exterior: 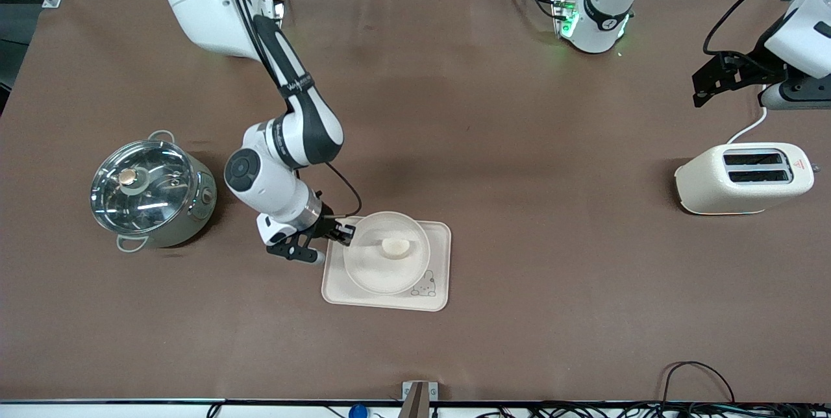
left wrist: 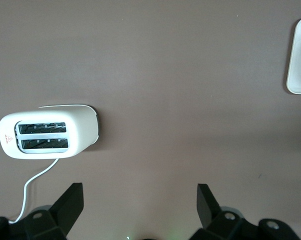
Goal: Place bun in plate and plate on tray
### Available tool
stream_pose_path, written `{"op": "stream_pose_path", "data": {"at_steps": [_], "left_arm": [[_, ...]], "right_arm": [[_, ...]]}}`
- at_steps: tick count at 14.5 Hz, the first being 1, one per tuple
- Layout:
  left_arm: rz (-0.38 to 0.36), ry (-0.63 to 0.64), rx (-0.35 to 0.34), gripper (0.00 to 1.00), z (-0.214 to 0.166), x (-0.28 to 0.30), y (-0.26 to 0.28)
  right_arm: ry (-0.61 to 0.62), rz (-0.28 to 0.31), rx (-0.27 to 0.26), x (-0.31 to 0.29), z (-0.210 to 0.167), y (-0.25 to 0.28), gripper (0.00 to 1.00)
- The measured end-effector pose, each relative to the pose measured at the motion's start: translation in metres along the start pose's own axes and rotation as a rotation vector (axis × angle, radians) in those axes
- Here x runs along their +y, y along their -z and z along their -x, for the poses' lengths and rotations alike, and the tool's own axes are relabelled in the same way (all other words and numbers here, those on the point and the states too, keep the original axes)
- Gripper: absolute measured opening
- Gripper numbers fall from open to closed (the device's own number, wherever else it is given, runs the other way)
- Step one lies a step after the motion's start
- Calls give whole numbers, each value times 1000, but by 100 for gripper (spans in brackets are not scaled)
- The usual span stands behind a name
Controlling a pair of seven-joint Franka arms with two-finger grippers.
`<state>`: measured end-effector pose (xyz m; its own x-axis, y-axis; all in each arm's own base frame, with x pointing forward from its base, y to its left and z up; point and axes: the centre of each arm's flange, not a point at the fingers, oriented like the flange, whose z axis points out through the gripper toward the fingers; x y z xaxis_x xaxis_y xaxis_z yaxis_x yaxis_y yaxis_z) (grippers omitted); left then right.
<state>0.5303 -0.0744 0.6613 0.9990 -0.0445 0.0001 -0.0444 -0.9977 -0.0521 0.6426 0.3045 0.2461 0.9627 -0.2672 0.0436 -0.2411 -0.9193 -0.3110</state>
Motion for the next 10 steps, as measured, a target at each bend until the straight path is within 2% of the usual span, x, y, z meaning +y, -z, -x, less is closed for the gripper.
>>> {"op": "stream_pose_path", "data": {"at_steps": [4,5,6,7,8,10], "left_arm": [[-1,0,-5,100,0,0,-2],[-1,0,-7,100,0,0,-3],[-1,0,-8,100,0,0,-4],[-1,0,-8,100,0,0,-4],[-1,0,-8,100,0,0,-4],[-1,0,-10,100,0,0,-4]], "right_arm": [[-3,16,6,5,-14,-34,4],[-7,15,3,6,-20,-34,9],[-13,17,-21,7,-27,-28,9],[-20,17,-55,9,-37,-17,14],[-23,12,-76,10,-49,-2,24],[-11,-6,-63,12,-71,29,42]]}}
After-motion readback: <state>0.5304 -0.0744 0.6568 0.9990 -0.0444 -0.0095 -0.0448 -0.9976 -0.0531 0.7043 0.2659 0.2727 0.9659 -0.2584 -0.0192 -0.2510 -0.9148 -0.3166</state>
